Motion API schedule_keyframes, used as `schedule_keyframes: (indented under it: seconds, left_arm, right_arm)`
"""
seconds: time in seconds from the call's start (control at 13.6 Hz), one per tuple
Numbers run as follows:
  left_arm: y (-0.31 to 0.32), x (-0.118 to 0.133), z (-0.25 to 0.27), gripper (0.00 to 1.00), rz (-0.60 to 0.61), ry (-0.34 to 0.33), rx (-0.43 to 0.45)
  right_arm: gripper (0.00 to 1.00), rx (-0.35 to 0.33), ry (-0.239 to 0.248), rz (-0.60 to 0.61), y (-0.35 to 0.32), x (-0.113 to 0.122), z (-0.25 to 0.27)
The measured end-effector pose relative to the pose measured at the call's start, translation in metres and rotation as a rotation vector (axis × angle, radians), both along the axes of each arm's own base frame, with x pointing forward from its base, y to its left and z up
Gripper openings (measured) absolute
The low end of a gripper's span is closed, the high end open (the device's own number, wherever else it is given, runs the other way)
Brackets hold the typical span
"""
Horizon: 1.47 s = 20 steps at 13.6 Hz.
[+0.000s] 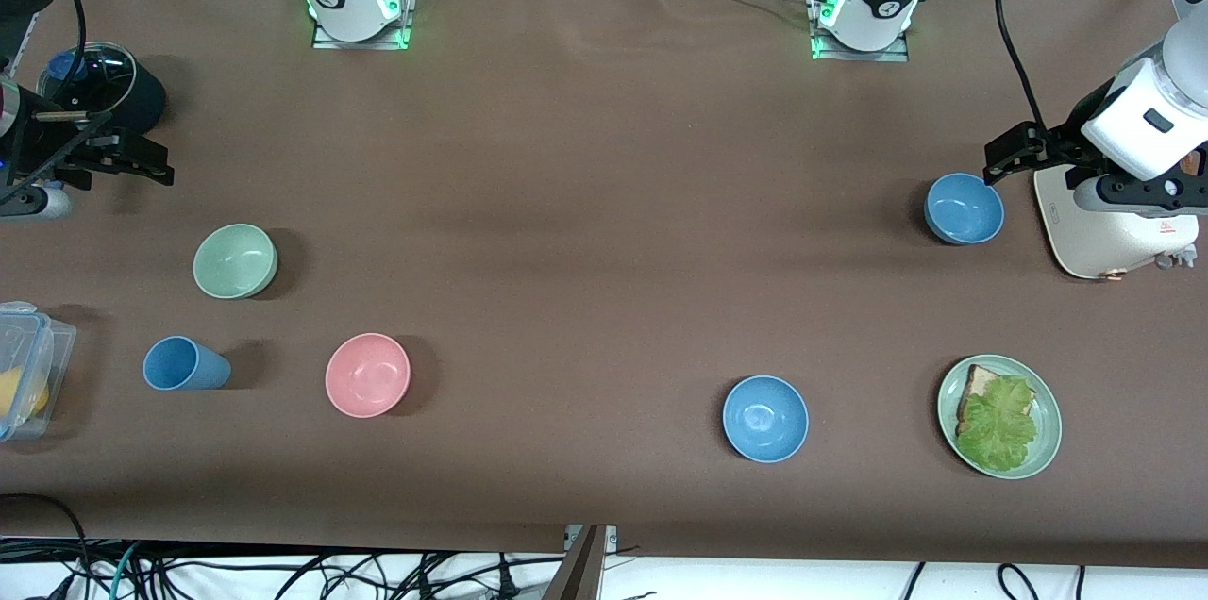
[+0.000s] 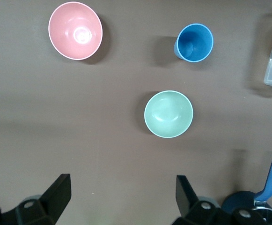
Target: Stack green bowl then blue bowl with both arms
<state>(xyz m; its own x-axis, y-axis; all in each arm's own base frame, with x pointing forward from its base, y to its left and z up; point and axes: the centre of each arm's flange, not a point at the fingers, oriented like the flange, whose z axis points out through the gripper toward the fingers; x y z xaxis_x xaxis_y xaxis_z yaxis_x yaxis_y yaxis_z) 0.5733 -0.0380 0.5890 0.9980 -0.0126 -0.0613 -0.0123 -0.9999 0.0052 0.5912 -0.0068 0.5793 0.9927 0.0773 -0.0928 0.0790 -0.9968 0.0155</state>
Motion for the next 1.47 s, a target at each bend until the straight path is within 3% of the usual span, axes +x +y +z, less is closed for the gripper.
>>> schedule_keyframes:
  seconds: [1.47]
  left_arm:
    - [0.0009,-0.0018,-0.0013,1.0,0.001,0.017,0.001]
  right_arm:
    - [0.99,-0.003,-0.001,-0.007,-0.0051,0.0,0.0]
